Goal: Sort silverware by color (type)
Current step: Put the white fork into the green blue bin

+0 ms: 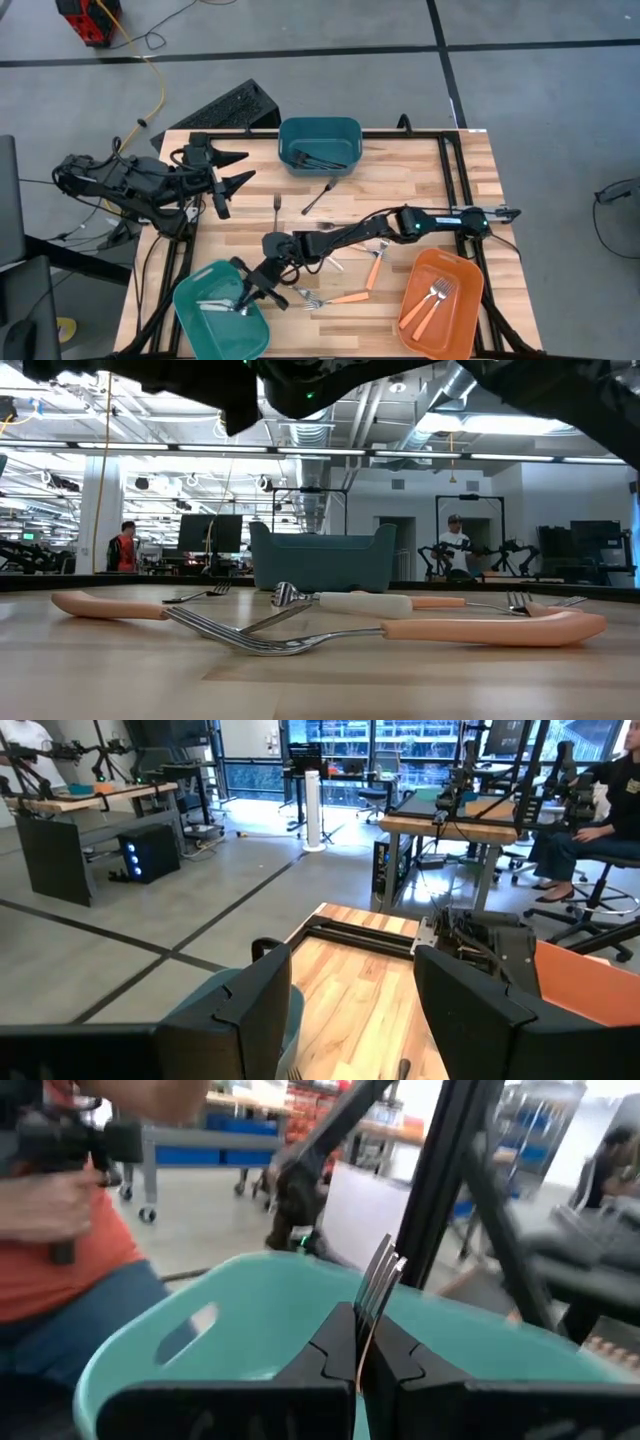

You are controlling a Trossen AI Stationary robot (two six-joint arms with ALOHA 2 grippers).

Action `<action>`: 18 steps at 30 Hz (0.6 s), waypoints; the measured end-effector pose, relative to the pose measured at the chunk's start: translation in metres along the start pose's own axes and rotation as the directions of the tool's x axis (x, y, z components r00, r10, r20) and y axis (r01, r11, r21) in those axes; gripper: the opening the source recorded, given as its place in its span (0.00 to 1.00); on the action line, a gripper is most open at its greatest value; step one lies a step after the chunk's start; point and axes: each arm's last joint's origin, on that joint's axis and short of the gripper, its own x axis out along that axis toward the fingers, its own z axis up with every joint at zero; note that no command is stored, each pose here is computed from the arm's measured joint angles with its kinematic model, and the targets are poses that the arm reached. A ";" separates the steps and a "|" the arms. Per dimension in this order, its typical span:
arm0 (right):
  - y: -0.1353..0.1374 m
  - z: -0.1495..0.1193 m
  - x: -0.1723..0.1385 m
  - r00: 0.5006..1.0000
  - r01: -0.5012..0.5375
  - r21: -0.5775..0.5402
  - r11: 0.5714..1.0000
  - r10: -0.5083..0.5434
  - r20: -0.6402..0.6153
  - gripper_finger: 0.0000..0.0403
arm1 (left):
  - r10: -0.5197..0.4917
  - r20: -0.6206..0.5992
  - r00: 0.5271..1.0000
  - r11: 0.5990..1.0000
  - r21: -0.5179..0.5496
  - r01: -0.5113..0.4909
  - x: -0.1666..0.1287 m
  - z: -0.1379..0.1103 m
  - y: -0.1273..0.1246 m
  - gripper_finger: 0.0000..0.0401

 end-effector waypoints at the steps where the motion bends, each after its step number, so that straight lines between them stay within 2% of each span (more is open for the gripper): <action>1: -0.001 -0.001 0.000 1.000 0.005 -0.006 1.000 -0.005 0.008 0.05 | 0.000 -0.001 1.000 1.000 0.001 0.000 0.000 0.000 0.000 0.50; 11: -0.009 -0.014 0.002 1.000 0.000 0.041 0.999 0.000 0.008 0.05 | 0.001 -0.007 1.000 1.000 0.007 -0.001 0.000 -0.001 0.000 0.50; 18: -0.015 -0.015 -0.001 0.999 0.051 -0.011 0.999 -0.051 -0.001 0.05 | 0.001 -0.007 1.000 1.000 0.022 0.000 0.000 -0.001 0.000 0.50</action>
